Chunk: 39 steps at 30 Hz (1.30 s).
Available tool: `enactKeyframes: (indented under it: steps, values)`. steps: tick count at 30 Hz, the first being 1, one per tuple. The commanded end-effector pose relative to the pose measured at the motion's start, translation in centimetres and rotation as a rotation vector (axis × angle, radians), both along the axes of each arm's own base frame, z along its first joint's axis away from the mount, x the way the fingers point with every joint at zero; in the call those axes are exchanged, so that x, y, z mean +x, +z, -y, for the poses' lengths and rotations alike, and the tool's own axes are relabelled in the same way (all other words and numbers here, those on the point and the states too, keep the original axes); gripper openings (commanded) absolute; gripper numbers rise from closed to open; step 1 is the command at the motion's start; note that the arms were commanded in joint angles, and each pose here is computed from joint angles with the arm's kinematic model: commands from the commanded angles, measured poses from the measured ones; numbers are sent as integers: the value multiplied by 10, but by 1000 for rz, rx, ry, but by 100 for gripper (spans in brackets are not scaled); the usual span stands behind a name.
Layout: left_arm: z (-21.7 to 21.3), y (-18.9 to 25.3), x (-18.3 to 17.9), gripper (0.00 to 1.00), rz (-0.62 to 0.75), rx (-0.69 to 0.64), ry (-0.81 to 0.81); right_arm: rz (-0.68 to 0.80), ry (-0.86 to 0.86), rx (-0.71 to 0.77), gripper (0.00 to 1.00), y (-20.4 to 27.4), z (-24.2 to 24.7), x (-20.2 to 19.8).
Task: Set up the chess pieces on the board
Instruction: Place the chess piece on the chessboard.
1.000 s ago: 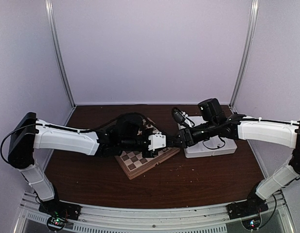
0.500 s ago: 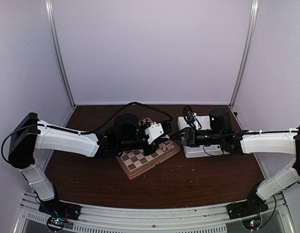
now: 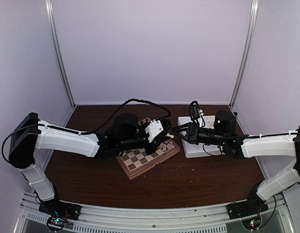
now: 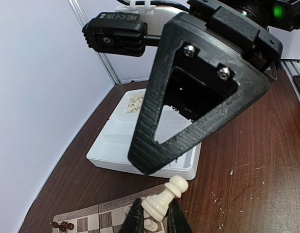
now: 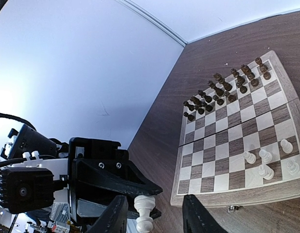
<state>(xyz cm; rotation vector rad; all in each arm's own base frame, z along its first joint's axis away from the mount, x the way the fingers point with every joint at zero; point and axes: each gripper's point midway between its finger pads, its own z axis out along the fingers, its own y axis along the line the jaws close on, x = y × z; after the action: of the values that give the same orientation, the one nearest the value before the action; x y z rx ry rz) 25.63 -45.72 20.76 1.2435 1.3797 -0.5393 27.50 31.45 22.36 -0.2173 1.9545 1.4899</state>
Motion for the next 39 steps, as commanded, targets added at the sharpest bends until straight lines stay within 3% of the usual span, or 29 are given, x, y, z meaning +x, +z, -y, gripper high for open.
enactKeyframes:
  steps: [1, 12, 24, 32, 37, 39]
  values:
    - [4, 11, 4, 12, 11, -52, 2, 9, 46, 49, 41, 8, -8, -3]
    - [4, 10, 7, 12, 22, -47, 12, 0, 113, 47, 31, 4, -18, -18]
    - [4, 15, 10, 12, 29, -62, 28, -20, 112, 24, 30, -8, -16, -24]
    - [5, 14, 9, 12, 26, -62, 22, -10, 113, 31, 9, -5, -16, -24]
    - [4, 13, 9, 12, 20, -60, 25, -1, 112, 34, 1, -1, -15, -24]
    - [2, 13, 7, 16, 19, -59, 22, 3, 110, 23, 0, -1, -15, -24]
